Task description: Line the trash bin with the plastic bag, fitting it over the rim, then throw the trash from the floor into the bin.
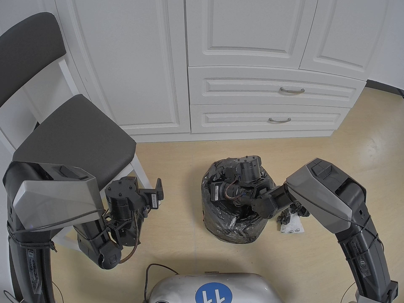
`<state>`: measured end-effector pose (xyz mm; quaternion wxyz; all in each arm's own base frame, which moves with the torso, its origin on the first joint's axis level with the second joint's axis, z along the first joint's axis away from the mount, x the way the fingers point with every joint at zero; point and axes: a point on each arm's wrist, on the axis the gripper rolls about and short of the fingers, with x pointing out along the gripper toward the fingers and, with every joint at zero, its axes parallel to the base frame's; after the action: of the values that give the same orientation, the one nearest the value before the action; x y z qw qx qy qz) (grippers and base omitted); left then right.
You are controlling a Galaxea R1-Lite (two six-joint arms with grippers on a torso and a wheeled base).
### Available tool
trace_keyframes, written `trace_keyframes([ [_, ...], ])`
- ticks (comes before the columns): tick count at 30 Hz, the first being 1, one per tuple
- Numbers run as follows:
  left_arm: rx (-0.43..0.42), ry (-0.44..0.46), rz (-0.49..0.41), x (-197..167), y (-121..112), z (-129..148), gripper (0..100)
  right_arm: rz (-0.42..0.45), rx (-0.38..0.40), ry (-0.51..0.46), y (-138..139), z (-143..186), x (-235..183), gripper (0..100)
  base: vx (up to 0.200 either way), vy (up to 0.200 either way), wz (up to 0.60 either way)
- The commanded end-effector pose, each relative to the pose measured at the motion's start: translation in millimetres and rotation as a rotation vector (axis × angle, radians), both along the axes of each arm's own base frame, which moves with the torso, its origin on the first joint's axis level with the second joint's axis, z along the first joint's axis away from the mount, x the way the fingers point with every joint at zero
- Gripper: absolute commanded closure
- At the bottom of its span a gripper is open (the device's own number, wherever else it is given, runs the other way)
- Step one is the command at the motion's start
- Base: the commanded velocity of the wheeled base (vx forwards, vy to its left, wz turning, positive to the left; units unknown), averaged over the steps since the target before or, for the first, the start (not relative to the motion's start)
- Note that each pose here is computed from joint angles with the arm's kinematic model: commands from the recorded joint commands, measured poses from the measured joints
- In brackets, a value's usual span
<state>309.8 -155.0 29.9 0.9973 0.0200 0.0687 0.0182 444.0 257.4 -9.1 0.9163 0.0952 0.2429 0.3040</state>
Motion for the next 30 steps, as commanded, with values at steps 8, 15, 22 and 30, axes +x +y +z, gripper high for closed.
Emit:
trace_keyframes([
  [8, -0.006, -0.007, 0.000, -1, 0, 3, 0, 0.016, -0.221, -0.027, -45, 24, -5, 100, 0.000, 0.000, 0.00],
  [15, -0.006, -0.010, -0.002, -1, 0, 4, 0, 0.050, -0.407, -0.059, -83, 40, -18, 100, 0.000, 0.000, 0.00],
  [22, -0.006, -0.010, -0.003, -1, 0, 5, 0, 0.181, -0.676, -0.103, -130, 23, -26, 100, 0.000, 0.000, 0.00],
  [30, -0.005, -0.006, -0.001, -2, 0, 4, 0, 0.192, -0.754, -0.121, -158, 26, -26, 100, 0.000, 0.000, 0.00],
])
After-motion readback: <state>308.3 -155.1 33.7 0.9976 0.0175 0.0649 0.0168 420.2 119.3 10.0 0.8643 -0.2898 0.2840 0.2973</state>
